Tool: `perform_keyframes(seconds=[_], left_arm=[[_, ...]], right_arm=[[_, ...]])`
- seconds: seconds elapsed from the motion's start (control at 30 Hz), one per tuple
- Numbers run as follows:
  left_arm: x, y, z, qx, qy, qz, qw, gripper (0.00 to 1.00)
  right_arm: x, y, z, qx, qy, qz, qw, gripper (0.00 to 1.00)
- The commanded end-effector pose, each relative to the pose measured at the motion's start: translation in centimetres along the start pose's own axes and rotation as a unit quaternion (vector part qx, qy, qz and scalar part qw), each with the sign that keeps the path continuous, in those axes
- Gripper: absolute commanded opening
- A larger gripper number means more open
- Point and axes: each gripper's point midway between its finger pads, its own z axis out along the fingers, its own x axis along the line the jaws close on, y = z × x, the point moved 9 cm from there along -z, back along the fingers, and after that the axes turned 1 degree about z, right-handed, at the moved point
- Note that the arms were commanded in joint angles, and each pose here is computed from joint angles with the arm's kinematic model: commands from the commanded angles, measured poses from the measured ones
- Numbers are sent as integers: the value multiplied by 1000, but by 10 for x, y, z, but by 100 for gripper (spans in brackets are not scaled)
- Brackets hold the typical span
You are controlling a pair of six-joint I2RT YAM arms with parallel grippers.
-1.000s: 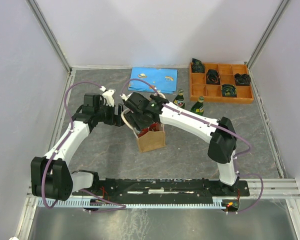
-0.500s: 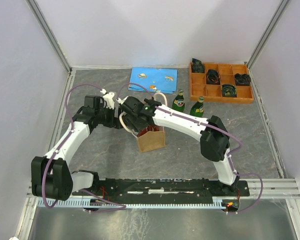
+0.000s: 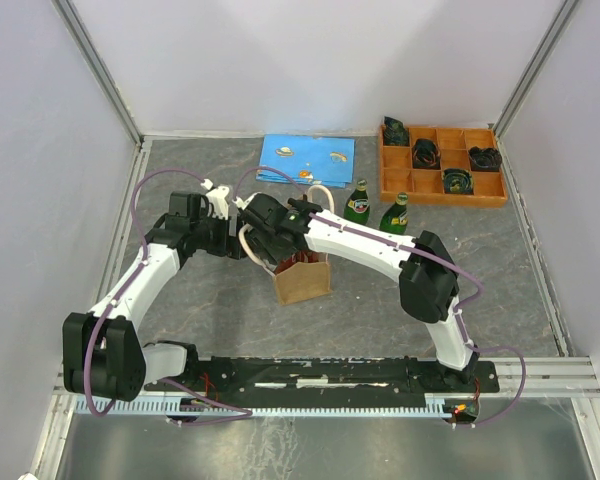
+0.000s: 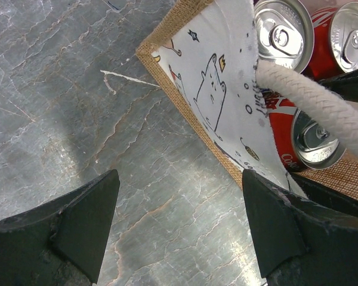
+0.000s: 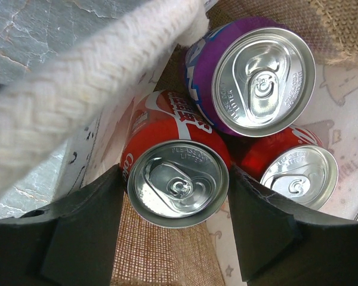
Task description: Place the beverage into the canvas bag
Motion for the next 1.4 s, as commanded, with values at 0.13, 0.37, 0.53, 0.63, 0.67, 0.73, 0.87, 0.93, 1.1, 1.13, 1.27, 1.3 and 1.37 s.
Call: perform_keyframes(seconds=[0.13,0.37,0.53,0.63,0.67,0.73,0.87,0.93,1.1,1.13,1.27,1.3,1.37], left_arm=[[-5,16,-3,-40,-25,44,998,90],[-5,15,-3,-39,-27,44,998,90],[-6,14,-3,-39,-29,45,998,90],[-5,14,-3,-38,-29,45,998,90],[-5,13,-3,-38,-28,44,998,90],[-6,13,-3,-37,-30,44,998,90],[-6,14,-3,-38,-30,46,998,90],[-5,14,-3,-38,-29,46,998,90],[-5,14,-2,-36,-30,44,998,90],[-5,14,-2,-37,-30,44,998,90],[-5,14,-1,-36,-30,44,998,90],[-5,13,-1,-36,-30,45,998,90],[-5,13,-1,-36,-30,45,998,90]], right_arm=[[3,18,-29,-63,23,-2,998,68],[5,18,-31,-63,27,-3,998,76],[7,14,-28,-54,32,-6,998,79],[8,13,-26,-51,38,-8,998,81],[8,13,-26,-50,39,-7,998,81],[9,13,-27,-51,41,-9,998,81],[9,19,-37,-70,49,-8,996,81],[10,24,-47,-85,56,-6,995,82],[9,37,-70,-117,60,-4,991,82],[8,39,-73,-121,58,-2,991,82],[2,46,-86,-142,41,5,989,81],[0,49,-90,-151,31,8,988,81],[-11,59,-105,-177,-6,13,984,81]])
